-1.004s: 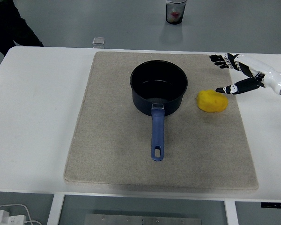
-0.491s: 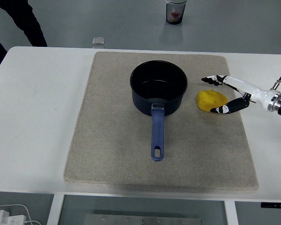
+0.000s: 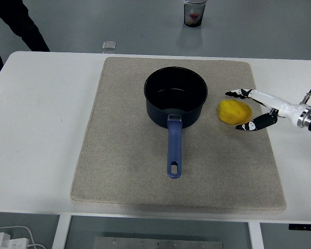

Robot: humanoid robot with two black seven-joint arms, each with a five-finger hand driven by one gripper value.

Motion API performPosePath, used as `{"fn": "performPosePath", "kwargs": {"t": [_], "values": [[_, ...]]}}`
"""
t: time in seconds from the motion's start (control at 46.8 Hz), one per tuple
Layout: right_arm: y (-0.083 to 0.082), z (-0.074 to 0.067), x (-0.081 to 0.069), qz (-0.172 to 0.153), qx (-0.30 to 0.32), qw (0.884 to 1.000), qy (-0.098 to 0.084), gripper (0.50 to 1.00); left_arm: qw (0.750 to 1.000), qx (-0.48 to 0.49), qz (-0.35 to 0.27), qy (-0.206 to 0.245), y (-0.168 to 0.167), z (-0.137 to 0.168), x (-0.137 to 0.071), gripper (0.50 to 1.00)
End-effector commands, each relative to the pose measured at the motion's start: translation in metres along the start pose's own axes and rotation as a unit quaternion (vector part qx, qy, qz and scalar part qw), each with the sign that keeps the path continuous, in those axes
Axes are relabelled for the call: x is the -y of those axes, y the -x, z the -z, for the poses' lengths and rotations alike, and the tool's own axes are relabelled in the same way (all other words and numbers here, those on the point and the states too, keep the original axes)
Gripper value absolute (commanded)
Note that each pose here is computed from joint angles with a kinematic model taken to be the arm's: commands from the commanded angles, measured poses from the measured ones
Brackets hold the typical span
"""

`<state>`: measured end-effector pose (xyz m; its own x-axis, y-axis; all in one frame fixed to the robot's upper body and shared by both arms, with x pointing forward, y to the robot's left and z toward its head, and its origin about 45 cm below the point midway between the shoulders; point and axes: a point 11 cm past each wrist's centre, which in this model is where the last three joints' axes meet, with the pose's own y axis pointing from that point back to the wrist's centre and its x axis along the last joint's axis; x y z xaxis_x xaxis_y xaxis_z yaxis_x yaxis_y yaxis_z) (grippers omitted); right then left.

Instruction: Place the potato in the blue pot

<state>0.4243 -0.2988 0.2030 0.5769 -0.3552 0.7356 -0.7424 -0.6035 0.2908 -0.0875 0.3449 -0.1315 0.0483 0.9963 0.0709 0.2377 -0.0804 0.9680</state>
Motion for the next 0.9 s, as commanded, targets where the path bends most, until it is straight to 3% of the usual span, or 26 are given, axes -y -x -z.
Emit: {"fn": "performPosePath", "kwargs": {"t": [0.0,0.085,0.171,0.256,0.299,0.577,0.876], "values": [[0.0,0.0,0.001,-0.006,-0.003,1.0,0.0,0.901,1.0,0.0,0.0,0.0,0.0,0.0,0.0,0.996],[0.002,0.0,0.001,-0.007,-0.003,1.0,0.0,0.854,1.0,0.0,-0.001,0.0,-0.001,0.0,0.0,0.996],[0.004,0.002,0.003,-0.007,-0.002,1.0,-0.005,0.719,1.0,0.0,-0.001,0.0,-0.001,0.0,0.0,0.996],[0.006,0.004,0.004,-0.005,-0.002,1.0,-0.013,0.554,1.0,0.0,-0.001,0.0,-0.001,0.0,0.0,0.996],[0.006,0.004,0.004,-0.007,-0.002,1.0,-0.012,0.5,1.0,0.0,-0.001,0.0,-0.001,0.0,0.0,0.996],[0.01,0.005,0.009,-0.017,-0.007,1.0,-0.011,0.5,1.0,0.0,-0.001,0.0,-0.001,0.0,0.0,0.996],[-0.037,0.014,0.003,-0.053,-0.02,0.998,-0.014,0.5,1.0,0.0,0.001,0.0,0.001,0.0,0.0,0.996]]}}
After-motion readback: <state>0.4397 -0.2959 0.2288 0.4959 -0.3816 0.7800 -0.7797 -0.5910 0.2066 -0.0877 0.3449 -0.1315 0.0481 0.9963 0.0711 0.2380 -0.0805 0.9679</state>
